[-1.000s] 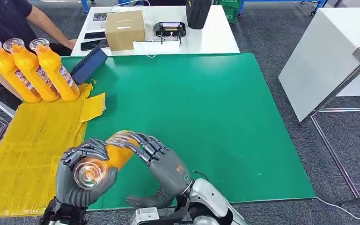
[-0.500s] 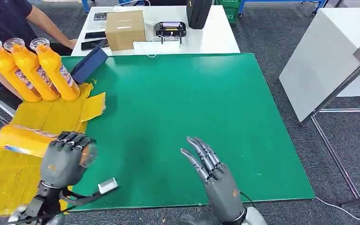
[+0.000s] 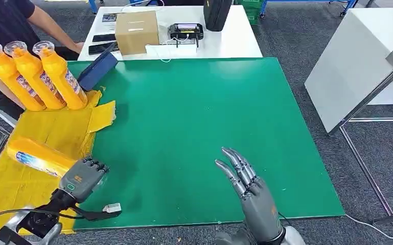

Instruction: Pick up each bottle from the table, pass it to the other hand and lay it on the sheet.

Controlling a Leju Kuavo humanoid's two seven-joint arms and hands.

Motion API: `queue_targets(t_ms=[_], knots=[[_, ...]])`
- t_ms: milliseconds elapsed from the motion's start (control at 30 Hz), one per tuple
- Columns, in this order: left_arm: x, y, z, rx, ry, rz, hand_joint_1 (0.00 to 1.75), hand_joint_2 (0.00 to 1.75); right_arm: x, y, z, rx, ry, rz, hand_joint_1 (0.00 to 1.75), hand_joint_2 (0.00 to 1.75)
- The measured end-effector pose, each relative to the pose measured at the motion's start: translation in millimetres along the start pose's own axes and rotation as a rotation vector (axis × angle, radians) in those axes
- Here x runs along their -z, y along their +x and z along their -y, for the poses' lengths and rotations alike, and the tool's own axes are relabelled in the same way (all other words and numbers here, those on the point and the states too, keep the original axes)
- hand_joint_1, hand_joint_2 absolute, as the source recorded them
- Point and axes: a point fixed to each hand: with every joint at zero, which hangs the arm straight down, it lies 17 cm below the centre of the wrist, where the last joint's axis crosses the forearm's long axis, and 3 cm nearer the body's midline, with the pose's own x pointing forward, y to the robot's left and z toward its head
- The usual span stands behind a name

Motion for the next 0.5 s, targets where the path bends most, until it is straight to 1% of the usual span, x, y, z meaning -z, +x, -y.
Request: queue_targets(t_ms=[200, 333, 467, 500], knots=[[-6.4, 12.7, 22.8, -0.011, -0.069, 0.072, 1.75, 1.75, 0.5, -0.1, -0.9, 0.005, 0.006, 0.002, 0.0, 0.0], [-7.8, 15.2, 30.5, -0.038, -0.096, 0.082, 1.75, 1.75, 1.2, -0.3, -1.8, 0.006, 0.011, 0.003, 0.0, 0.0], [-8.7, 20.3, 35.3, -0.114, -0.119, 0.109, 1.75, 1.75, 2.8, -0.3, -1.6, 0.009, 0.011, 0.008, 0.0, 0.0], [-8.9, 21.6, 35.7, -0.147, -0.123, 0.116, 0.0, 1.75, 3.1, -0.8, -1.8, 0.012, 0.012, 0.007, 0.0, 0.0]])
